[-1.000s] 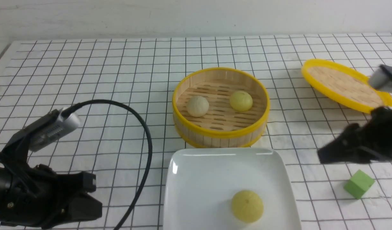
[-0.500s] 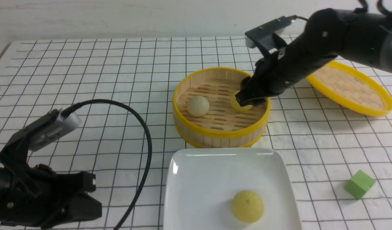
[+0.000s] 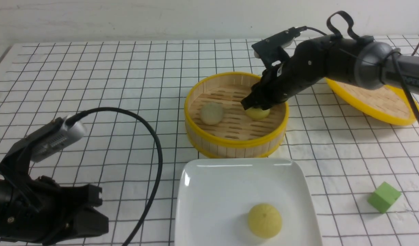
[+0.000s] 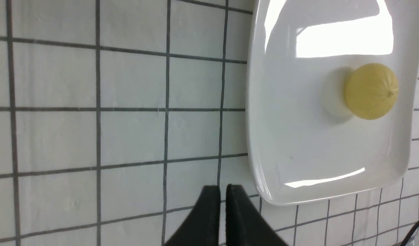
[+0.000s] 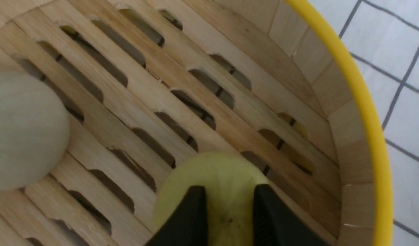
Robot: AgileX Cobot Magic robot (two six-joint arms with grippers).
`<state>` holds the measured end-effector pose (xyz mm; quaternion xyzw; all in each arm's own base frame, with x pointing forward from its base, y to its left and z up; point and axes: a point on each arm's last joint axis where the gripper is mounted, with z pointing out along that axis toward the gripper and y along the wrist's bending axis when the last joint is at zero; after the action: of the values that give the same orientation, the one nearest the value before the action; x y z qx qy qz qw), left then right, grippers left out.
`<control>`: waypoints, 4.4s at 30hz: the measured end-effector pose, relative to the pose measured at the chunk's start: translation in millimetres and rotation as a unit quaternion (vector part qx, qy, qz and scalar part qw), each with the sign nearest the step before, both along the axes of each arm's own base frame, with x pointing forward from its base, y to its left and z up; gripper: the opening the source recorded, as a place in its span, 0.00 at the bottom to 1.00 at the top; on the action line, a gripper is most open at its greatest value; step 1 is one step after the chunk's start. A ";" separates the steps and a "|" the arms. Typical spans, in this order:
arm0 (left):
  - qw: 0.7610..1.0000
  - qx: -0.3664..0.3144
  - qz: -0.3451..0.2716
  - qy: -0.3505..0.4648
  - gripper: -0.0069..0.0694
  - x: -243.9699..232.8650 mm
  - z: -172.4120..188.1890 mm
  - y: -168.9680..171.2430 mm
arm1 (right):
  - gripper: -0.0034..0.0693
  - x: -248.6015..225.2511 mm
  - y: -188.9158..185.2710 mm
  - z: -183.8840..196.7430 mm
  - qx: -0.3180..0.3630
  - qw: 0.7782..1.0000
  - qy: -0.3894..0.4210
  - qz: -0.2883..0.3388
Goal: Put the steamed buns into the plate on the white-black tablecloth.
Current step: 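Reach toward a bun in the bamboo steamer with the right gripper, then move the steamed bun from the bamboo steamer onto the white plate with the right gripper, then reach into the bamboo steamer and grasp a bun with the left gripper, then carry the bun from the bamboo steamer to the plate with the left gripper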
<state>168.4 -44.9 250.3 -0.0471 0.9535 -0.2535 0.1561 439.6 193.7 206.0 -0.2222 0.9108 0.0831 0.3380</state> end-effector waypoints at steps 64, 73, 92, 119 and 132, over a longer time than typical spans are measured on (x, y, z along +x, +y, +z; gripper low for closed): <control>0.983 0.079 -0.142 -0.084 0.14 189.6 55.8 -104.8 | 0.03 -330.3 -152.1 84.9 -0.025 0.996 0.073 -0.039; 0.967 0.176 -0.142 -0.119 0.46 244.1 31.9 -167.1 | 0.04 -323.5 -150.2 81.3 -0.009 0.999 0.033 -0.043; 0.959 0.205 -0.172 -0.092 0.13 259.4 -5.1 -198.1 | 0.05 -321.7 -147.4 83.4 0.014 0.999 0.022 -0.046; 0.965 0.131 -0.229 -0.004 0.26 106.9 1.1 -187.0 | 0.09 -321.7 -144.7 83.2 0.034 0.998 0.024 -0.046; 0.970 0.134 -0.201 -0.004 0.69 118.2 -29.6 -200.3 | 0.09 -393.1 -169.5 121.3 0.062 0.995 -0.069 -0.044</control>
<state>286.6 -245.2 220.6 0.1682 0.9680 -0.1500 0.1105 46.6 24.3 327.3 -0.1659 0.8872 0.1090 0.4164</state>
